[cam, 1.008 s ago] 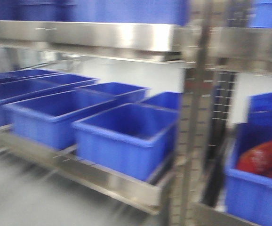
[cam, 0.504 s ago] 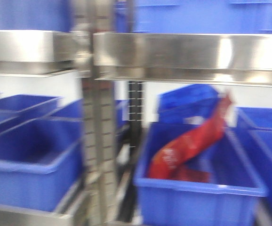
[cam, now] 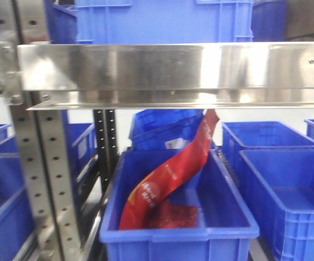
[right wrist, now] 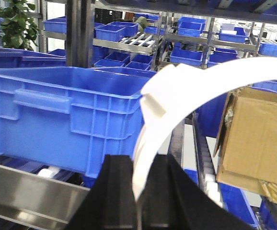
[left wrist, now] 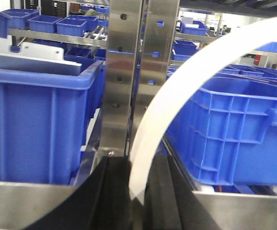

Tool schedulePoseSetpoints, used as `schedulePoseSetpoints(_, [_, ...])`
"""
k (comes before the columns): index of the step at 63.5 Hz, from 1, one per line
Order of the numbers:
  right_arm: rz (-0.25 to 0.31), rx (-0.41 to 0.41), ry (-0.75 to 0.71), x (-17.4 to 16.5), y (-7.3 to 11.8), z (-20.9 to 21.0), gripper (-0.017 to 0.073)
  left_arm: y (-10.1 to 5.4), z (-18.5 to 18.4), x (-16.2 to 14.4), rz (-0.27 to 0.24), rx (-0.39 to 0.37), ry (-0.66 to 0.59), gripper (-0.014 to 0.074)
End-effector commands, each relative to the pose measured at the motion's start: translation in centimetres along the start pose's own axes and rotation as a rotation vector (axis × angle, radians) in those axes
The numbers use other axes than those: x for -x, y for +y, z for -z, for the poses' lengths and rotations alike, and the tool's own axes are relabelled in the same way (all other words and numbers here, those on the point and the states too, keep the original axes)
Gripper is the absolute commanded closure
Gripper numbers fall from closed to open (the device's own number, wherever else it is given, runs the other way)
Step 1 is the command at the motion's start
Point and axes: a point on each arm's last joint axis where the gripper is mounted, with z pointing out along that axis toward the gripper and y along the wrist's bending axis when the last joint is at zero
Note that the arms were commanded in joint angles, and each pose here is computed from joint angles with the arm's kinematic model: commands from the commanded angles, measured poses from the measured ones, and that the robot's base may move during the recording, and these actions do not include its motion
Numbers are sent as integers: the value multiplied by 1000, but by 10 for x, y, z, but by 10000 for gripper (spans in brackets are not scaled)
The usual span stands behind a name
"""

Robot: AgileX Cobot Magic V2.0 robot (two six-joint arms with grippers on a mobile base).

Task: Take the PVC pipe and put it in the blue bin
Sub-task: 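Drive the base past the chair to the steel shelf of blue bins, then lower the clamp into a blue bin and open both grippers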

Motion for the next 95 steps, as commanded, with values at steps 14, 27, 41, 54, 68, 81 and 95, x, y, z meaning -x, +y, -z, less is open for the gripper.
schedulePoseSetpoints(14, [11, -8, -28, 3, -1, 1, 727, -1, 2, 5, 8, -4, -38, 704])
schedulePoseSetpoints(27, [11, -8, -28, 3, -1, 1, 727, -1, 2, 5, 8, -4, -38, 704])
schedulePoseSetpoints(41, [11, -8, -28, 3, -1, 1, 727, -1, 2, 5, 8, -4, -38, 704])
schedulePoseSetpoints(54, [11, -8, -28, 3, -1, 1, 727, -1, 2, 5, 8, -4, -38, 704])
schedulePoseSetpoints(68, [11, -12, -39, 4, -1, 1, 727, -1, 2, 6, 8, -3, -46, 704])
schedulePoseSetpoints(81, [7, -21, -65, 6, -2, -1, 727, -1, -1, 4, 8, -4, -28, 704])
schedulePoseSetpoints(95, [-6, 64, 101, 9, 4, -33, 727, -19, -19, 40, 44, -132, 77, 704])
